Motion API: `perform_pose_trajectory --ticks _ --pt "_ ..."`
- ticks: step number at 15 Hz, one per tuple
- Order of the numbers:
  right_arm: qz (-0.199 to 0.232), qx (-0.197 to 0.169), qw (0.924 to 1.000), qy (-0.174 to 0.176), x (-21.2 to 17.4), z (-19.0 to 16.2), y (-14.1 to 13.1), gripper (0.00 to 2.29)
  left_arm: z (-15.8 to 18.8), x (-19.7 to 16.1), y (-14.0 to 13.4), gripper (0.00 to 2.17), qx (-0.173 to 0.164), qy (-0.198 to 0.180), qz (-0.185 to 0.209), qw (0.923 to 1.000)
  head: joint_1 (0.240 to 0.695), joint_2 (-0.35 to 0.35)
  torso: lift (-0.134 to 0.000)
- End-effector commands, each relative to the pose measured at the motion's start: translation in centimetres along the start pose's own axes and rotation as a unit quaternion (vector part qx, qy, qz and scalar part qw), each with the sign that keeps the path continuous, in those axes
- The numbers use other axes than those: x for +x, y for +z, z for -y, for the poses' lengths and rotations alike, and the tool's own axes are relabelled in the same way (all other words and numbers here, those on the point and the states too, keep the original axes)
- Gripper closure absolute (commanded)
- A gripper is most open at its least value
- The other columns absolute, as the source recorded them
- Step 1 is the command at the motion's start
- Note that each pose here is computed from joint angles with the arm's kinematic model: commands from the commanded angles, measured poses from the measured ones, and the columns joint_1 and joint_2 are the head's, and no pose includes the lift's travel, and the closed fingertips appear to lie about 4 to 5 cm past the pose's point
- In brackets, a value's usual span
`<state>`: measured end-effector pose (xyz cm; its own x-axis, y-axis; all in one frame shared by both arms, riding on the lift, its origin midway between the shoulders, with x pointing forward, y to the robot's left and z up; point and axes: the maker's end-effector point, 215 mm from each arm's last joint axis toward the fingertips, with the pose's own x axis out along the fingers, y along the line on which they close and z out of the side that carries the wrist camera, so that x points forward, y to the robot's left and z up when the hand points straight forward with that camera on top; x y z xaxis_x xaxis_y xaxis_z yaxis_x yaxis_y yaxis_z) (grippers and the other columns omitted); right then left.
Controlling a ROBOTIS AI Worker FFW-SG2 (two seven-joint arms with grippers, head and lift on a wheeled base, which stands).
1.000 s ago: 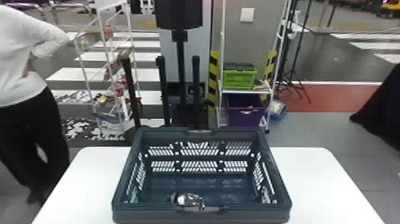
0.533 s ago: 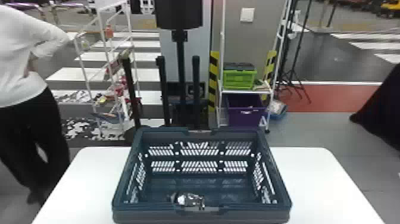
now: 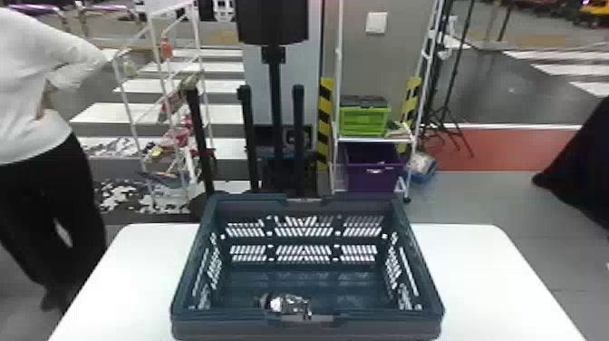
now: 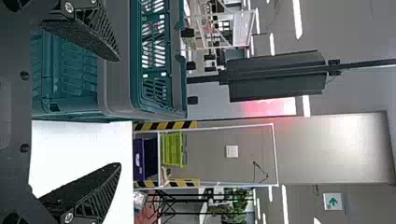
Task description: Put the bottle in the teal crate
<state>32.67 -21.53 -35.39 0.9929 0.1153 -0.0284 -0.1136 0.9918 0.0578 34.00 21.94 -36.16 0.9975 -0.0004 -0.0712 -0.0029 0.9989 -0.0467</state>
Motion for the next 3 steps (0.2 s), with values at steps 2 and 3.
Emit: perform_pose_trajectory --ticks 2,3 --pt "0.001 0.002 1.0000 -0.001 -0.05 -0.20 0.11 0.09 -0.17 -0.06 -0.06 0.13 0.000 -0.001 -0.001 1.0000 0.499 0.000 0.000" --pt "-0.001 0.003 1.0000 0.000 -0.10 -0.27 -0.05 0.09 -0.17 -0.11 -0.03 0.13 -0.002 0.000 0.000 1.0000 0.499 0.000 0.000"
